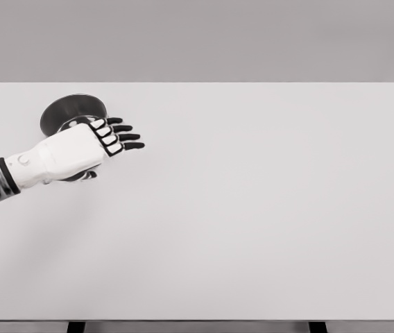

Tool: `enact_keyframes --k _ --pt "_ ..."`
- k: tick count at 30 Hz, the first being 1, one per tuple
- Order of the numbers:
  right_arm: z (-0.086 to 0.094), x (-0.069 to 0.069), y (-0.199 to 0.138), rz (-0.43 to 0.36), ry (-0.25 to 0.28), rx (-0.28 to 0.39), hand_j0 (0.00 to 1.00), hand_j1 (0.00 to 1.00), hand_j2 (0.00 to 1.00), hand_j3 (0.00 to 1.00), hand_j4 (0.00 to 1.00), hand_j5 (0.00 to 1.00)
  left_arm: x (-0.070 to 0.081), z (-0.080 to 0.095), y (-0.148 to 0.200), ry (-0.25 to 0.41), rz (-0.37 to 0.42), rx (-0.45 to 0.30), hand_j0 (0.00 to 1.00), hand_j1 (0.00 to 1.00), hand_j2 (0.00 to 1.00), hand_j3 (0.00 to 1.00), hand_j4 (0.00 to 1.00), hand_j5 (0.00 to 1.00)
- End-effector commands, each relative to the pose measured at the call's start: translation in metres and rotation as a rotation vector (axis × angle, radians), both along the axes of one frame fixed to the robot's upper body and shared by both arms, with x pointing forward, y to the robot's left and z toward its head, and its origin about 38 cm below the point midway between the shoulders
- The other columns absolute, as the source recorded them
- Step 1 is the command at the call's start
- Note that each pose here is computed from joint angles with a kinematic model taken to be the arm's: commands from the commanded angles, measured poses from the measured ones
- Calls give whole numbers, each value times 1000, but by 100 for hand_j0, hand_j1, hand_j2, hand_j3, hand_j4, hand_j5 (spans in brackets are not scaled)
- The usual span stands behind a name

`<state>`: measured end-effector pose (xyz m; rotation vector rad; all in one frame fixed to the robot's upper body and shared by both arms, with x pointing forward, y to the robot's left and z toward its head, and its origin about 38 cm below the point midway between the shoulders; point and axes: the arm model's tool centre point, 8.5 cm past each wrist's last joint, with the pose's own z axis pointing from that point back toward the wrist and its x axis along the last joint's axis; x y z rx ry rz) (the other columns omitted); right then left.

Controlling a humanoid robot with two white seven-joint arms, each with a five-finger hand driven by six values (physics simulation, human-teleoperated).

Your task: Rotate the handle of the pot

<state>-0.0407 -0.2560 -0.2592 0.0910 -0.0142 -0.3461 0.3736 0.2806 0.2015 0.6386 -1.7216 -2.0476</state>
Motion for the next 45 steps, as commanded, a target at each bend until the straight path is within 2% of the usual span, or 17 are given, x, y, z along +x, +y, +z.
enact_keyframes --k 1,15,35,45 --pt "0 0 0 0 0 0 100 100 100 100 100 100 4 -6 7 20 27 -4 100 100 100 100 100 100" --pt "0 0 0 0 0 0 100 100 100 100 100 100 16 -22 31 50 106 44 100 100 100 100 100 100" --pt "0 0 0 0 0 0 100 100 100 100 100 100 18 -18 37 42 118 54 100 100 100 100 100 100" --pt "0 0 0 0 -1 0 100 100 100 100 100 100 20 -9 47 24 138 65 100 100 100 100 100 100"
